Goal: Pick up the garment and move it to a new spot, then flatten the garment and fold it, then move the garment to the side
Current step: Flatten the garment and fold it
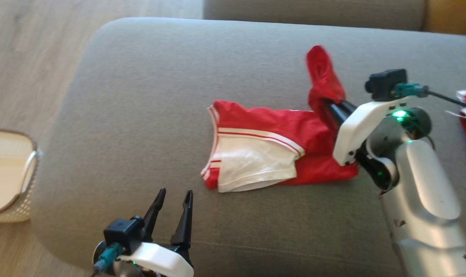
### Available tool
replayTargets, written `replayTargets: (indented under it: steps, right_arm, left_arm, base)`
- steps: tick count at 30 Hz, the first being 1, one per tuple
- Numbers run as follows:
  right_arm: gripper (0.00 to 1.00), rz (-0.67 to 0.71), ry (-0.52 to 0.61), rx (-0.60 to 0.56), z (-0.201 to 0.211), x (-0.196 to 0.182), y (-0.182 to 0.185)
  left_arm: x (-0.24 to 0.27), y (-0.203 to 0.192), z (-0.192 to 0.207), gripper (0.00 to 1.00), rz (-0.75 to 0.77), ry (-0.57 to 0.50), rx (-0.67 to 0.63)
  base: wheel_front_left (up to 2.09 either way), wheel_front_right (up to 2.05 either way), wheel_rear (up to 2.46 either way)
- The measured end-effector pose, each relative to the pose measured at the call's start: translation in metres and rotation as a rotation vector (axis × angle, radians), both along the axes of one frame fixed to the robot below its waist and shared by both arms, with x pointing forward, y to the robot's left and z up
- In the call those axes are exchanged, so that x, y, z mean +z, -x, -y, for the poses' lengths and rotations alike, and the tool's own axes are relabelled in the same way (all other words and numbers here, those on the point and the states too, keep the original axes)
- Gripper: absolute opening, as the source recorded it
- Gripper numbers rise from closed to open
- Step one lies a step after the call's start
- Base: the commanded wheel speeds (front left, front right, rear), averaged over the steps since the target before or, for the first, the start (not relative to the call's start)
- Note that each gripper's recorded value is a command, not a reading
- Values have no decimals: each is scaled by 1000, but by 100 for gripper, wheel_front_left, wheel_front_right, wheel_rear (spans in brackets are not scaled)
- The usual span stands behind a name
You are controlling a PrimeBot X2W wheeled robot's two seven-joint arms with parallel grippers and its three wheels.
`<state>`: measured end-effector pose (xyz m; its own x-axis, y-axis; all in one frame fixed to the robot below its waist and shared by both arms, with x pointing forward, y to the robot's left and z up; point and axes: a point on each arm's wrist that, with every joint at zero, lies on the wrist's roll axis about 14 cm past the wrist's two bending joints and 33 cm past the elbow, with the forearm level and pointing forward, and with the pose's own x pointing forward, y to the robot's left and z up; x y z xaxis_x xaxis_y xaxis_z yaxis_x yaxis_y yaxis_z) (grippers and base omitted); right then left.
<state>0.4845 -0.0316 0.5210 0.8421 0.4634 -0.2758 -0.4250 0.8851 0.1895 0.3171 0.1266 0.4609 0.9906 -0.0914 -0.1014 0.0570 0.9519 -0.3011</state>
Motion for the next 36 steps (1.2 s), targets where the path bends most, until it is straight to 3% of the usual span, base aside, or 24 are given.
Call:
replayTargets:
  steps: [12, 20, 22, 23, 24, 25, 31, 36]
  right_arm:
    - [0, -115, -32, 246, -96, -36, 20]
    - [0, -180, -18, 320, -123, -58, 28]
    - [8, -196, -31, 329, -128, -63, 31]
    - [29, -203, -33, 335, -130, -66, 33]
    - [74, -210, -43, 336, -131, -67, 33]
    - [100, -211, -60, 336, -133, -66, 34]
    - [100, -227, -247, 279, -133, -47, 26]
    - [100, -147, -293, 192, -111, -23, -1]
  left_arm:
    - [-1, 21, -29, 100, -9, -3, 112]
    - [-6, 26, -33, 100, -28, 2, 142]
    - [-7, 26, -34, 100, -32, 3, 146]
    - [-7, 26, -34, 100, -33, 3, 147]
    - [-7, 26, -34, 100, -34, 4, 147]
    - [-8, 25, -33, 100, -34, 5, 146]
    - [-8, 20, -28, 100, -35, 11, 126]
    - [-8, 12, -20, 100, -30, 6, 91]
  base:
    - [0, 0, 0]
    - [0, 0, 0]
    - [0, 0, 0]
    - [0, 0, 0]
    - [0, 0, 0]
    - [0, 0, 0]
    - [0, 0, 0]
    - [0, 0, 0]
